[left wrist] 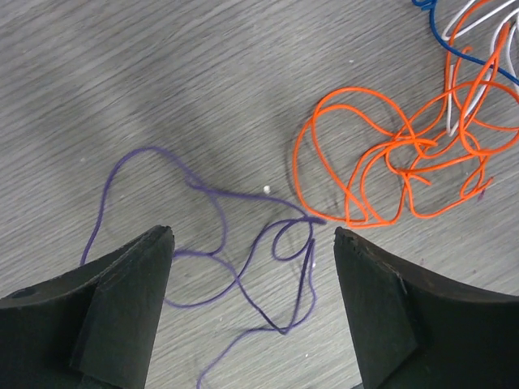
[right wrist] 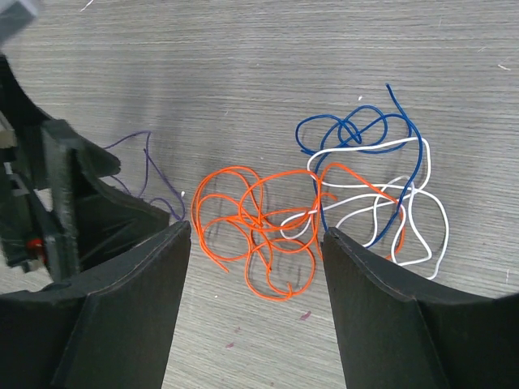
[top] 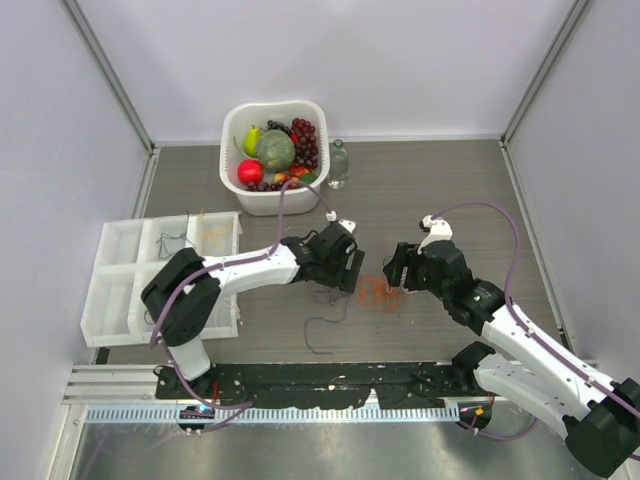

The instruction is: Untangle the cables

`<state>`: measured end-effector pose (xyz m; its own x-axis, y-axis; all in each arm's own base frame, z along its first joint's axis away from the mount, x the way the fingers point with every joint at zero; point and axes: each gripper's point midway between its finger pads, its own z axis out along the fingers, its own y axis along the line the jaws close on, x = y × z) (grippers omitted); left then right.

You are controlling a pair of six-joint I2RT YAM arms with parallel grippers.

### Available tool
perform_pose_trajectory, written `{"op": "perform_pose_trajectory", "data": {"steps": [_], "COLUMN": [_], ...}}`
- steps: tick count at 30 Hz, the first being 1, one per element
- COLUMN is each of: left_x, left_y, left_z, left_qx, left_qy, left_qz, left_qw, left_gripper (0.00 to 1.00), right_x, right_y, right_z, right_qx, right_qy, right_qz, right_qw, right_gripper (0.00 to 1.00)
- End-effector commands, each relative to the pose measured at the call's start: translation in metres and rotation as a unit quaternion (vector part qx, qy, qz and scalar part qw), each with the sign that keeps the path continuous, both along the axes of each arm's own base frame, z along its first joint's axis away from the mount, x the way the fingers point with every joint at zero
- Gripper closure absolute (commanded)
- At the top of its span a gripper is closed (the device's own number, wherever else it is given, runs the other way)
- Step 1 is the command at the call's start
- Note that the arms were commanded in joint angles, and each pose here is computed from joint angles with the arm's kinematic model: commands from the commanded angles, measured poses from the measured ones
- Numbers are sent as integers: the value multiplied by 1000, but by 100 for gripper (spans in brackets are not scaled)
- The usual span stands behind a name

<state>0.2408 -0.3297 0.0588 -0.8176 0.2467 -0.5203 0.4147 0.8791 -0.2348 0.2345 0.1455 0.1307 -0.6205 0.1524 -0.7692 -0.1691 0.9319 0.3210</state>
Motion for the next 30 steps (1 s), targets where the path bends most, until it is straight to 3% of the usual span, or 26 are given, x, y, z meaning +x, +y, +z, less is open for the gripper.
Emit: {"op": "perform_pose_trajectory", "data": {"steps": [1,7,15,18,23,30], "left_x": [9,5,-4,-3,0,-6], "left_y": [-13,-10,-23,-25,-13,35], "left_z": [4,-10,-6,2,20,100], "left_qx": [34,61,17,1,14,1], "left_qy": [-35,-28,-21,-29,-52,-117], "left_qz": [-3,1,-22,-26,-19,25], "left_qw": [999,998,999,999,998,993], "left_gripper": [18,37,79,100,100,100], "right_x": [6,5,5,4,4,4], "right_y": [2,3,2,3,3,3], "right_z": [12,13,13,14,16,16], "right_qx": [13,14,16,17,21,21], "right_qy": [-29,-30,-31,-31,-36,-37], "right_qz": [3,5,4,7,6,8], "right_qw": [999,999,999,999,999,999], "right_gripper": [29,29,29,29,29,29]}}
